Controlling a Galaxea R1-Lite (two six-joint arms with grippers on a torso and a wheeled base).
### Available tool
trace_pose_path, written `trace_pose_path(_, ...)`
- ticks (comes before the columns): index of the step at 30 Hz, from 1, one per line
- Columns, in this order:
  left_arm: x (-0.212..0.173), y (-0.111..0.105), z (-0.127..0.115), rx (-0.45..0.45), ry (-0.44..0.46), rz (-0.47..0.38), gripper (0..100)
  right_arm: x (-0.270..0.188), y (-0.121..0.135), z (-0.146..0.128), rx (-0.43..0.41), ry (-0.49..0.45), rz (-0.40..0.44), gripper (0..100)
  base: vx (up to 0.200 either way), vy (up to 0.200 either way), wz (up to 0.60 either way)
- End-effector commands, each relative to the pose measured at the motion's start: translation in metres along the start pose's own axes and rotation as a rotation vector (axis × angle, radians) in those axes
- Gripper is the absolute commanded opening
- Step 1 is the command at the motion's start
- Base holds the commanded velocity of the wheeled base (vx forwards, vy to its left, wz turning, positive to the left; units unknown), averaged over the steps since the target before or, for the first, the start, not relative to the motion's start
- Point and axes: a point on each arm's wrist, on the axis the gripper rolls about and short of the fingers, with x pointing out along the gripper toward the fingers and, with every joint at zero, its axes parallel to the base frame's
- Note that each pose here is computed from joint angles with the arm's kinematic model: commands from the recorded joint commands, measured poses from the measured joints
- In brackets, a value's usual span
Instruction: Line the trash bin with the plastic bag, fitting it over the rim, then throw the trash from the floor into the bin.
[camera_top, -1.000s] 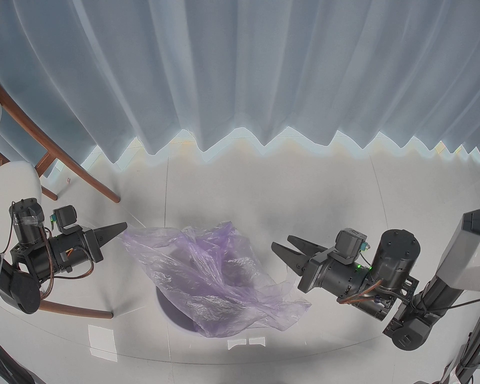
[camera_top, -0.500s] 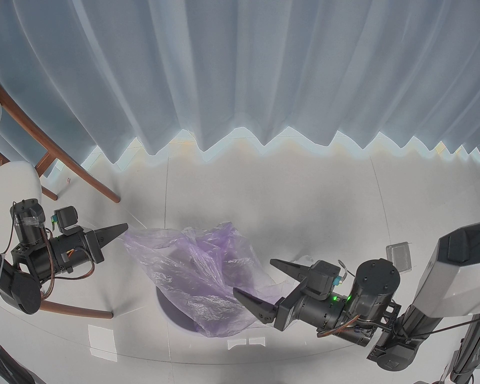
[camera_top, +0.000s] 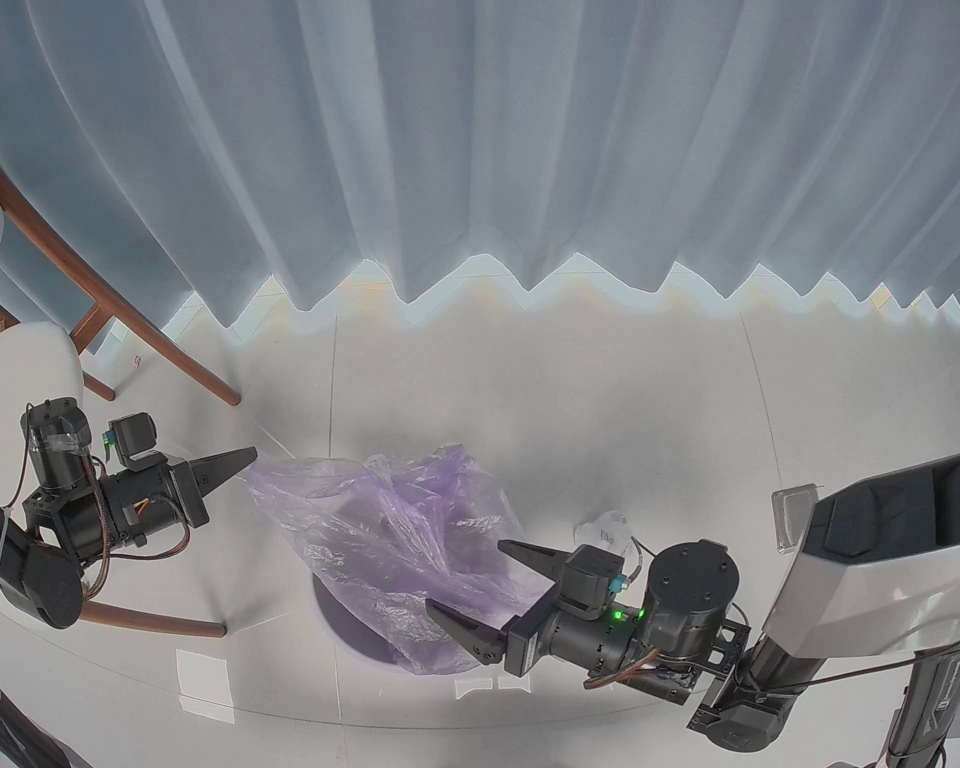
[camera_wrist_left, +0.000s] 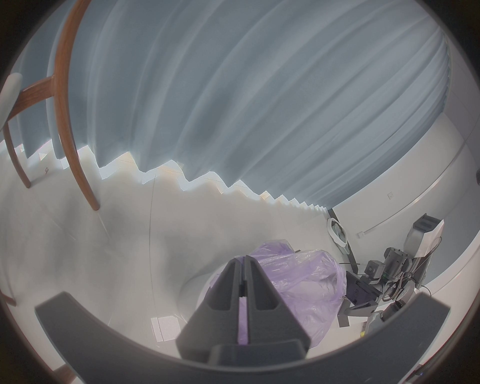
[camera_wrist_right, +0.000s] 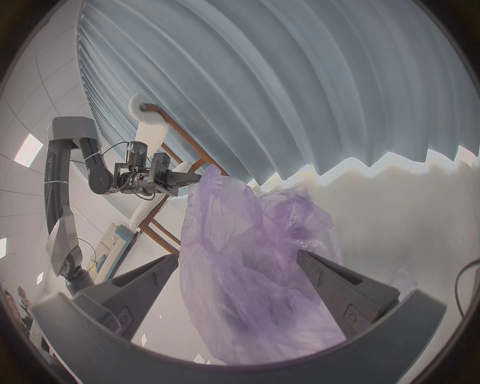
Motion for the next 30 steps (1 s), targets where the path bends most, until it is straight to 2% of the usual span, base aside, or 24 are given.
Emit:
trace_pose_path(1, 0.0, 0.0, 0.0, 0.0, -0.002, 0.0, 0, 0.014, -0.008, -0.002, 0.007, -0.029, -0.016, 100, 0.0, 0.0, 0.0)
trace_pose_path(3, -0.001, 0.0, 0.001, 0.002, -0.003, 0.002, 0, 0.017, -0.012, 0.003, 0.007, -0.054, -0.022, 100, 0.0, 0.0, 0.0)
trace_pose_path(4, -0.001, 0.0, 0.001, 0.001, -0.003, 0.003, 0, 0.019, -0.012, 0.007, 0.009, -0.071, -0.021, 0, 0.0, 0.0, 0.0)
trace_pose_path(11, -0.002, 0.0, 0.001, 0.005, -0.006, 0.007, 0, 0.015, -0.016, 0.02, 0.061, -0.111, -0.031, 0, 0.0, 0.0, 0.0)
trace_pose_path(14, -0.003, 0.001, -0.001, 0.0, -0.001, 0.01, 0, 0.016, -0.025, 0.024, 0.071, -0.127, -0.053, 0, 0.0, 0.0, 0.0)
trace_pose_path(16, -0.003, 0.001, -0.001, -0.002, 0.0, 0.009, 0, 0.019, -0.041, 0.031, 0.084, -0.164, -0.085, 0, 0.0, 0.0, 0.0)
trace_pose_path(19, -0.002, 0.002, -0.001, -0.003, 0.0, 0.01, 0, 0.025, -0.05, 0.039, 0.123, -0.202, -0.097, 0, 0.0, 0.0, 0.0)
trace_pose_path(22, -0.001, 0.003, 0.002, -0.006, -0.007, 0.01, 0, 0.036, -0.064, 0.044, 0.219, -0.241, -0.106, 0, 0.0, 0.0, 0.0)
trace_pose_path(25, 0.0, 0.005, 0.002, -0.01, -0.008, 0.016, 0, 0.042, -0.073, 0.047, 0.251, -0.259, -0.11, 0, 0.0, 0.0, 0.0)
trace_pose_path(30, 0.007, 0.013, 0.002, -0.088, -0.002, 0.013, 0, 0.057, -0.081, 0.055, 0.326, -0.242, -0.118, 0, 0.0, 0.0, 0.0)
